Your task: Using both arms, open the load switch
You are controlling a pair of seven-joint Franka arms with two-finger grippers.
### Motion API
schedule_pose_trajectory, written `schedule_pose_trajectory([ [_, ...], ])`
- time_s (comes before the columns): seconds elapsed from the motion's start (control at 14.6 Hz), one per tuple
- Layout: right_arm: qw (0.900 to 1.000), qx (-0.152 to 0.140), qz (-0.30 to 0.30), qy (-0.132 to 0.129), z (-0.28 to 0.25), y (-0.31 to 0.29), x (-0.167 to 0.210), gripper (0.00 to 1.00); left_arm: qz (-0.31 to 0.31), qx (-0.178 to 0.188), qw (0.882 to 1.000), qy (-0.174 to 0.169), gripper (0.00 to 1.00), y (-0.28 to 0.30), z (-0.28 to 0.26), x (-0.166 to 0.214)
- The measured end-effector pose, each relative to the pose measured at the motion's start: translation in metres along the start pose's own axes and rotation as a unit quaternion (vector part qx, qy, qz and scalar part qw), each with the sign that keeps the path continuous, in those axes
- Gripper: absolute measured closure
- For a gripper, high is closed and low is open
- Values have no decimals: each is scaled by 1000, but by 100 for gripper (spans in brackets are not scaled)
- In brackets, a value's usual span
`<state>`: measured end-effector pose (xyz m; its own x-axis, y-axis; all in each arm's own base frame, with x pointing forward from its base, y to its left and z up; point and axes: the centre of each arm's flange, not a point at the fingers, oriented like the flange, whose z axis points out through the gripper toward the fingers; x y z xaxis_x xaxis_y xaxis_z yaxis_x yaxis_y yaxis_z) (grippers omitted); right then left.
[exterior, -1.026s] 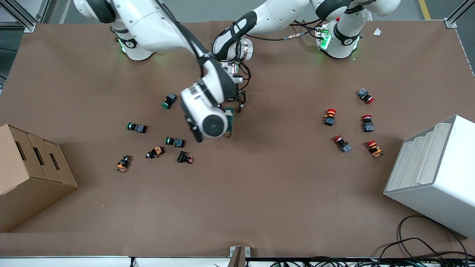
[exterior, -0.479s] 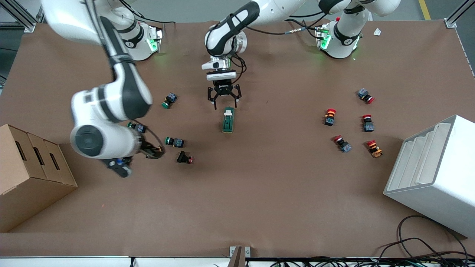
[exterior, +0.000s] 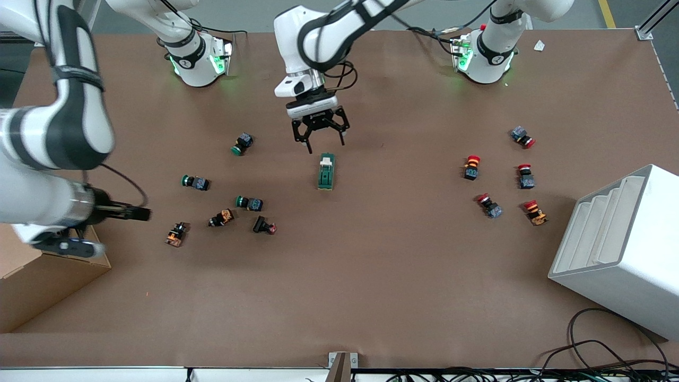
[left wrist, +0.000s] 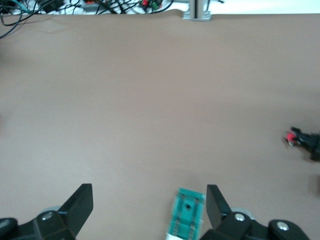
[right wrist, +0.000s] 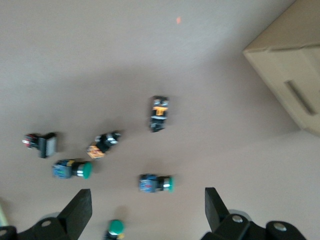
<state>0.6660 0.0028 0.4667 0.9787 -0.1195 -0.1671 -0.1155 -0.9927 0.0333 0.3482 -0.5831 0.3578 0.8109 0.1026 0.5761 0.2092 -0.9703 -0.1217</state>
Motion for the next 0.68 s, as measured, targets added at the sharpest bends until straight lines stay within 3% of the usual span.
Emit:
schedule_pose_trajectory([
  [0.34,1000,3,-21,1,-10,42,-3,0,-36,13,995,-97,0,-100,0,183],
  [0.68,1000,4,-23,-1,-21,49,-7,0,-29,30,983,-180,0,-222,24,297],
])
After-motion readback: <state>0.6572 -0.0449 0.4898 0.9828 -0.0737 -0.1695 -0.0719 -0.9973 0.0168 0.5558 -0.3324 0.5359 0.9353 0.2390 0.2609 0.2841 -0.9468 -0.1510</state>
